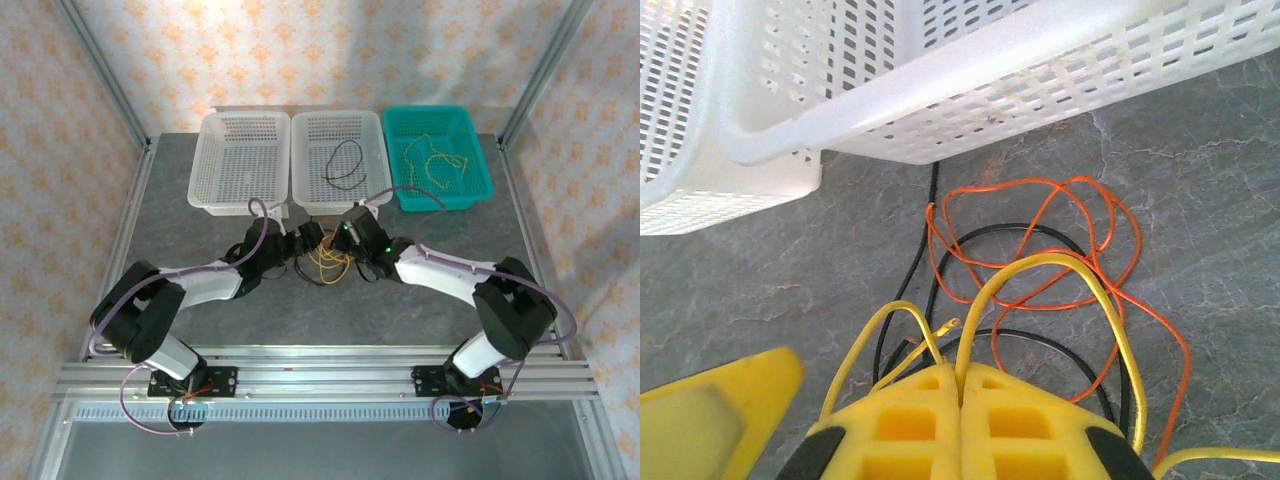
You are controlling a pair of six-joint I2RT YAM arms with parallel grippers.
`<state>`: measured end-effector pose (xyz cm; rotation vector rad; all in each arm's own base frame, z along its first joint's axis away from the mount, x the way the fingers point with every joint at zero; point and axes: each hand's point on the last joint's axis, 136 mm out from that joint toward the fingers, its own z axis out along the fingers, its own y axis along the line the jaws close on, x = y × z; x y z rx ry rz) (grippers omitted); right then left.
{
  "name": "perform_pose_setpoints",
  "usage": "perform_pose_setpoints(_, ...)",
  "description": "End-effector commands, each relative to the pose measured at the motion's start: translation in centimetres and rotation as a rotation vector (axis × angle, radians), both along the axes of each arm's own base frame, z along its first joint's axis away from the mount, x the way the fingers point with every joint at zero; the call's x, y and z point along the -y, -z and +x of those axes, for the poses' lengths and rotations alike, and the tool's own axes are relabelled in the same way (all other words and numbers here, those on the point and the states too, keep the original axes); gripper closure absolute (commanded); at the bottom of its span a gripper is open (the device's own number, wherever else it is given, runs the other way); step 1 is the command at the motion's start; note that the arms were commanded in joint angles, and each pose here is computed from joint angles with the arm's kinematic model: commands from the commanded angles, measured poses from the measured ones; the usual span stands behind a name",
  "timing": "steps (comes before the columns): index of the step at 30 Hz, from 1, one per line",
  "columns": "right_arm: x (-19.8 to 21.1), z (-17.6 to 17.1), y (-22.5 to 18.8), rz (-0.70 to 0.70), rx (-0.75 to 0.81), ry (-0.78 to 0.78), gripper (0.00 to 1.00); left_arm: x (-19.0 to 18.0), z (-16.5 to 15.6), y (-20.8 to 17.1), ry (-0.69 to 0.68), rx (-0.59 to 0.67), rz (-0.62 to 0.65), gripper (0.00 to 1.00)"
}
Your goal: Untangle the cables
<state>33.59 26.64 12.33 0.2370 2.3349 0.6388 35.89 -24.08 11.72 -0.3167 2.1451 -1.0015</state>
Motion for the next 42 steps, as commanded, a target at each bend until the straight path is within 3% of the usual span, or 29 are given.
perform_pose_setpoints(1,0.0,-0.2,-1.9,0.028,0.061,-0.016,1.00,0.9,0.4,0.3,0.012,-0.018,0.028,0.16)
perform_pose_setpoints(12,2.1,-0.5,-5.0,0.028,0.158,0.039,1.00,-0.3,0.6,4.5,-0.031,-0.130,0.171,0.28)
perform_pose_setpoints(26,6.3,-0.4,-8.5,-0.067,0.281,0.170,1.00,-1.8,-1.1,7.5,-0.047,-0.183,0.223,0.52)
perform_pose_setpoints(42,12.3,-0.2,-10.6,-0.138,0.331,0.305,1.00,-3.6,-2.8,10.3,-0.072,-0.241,0.285,0.53)
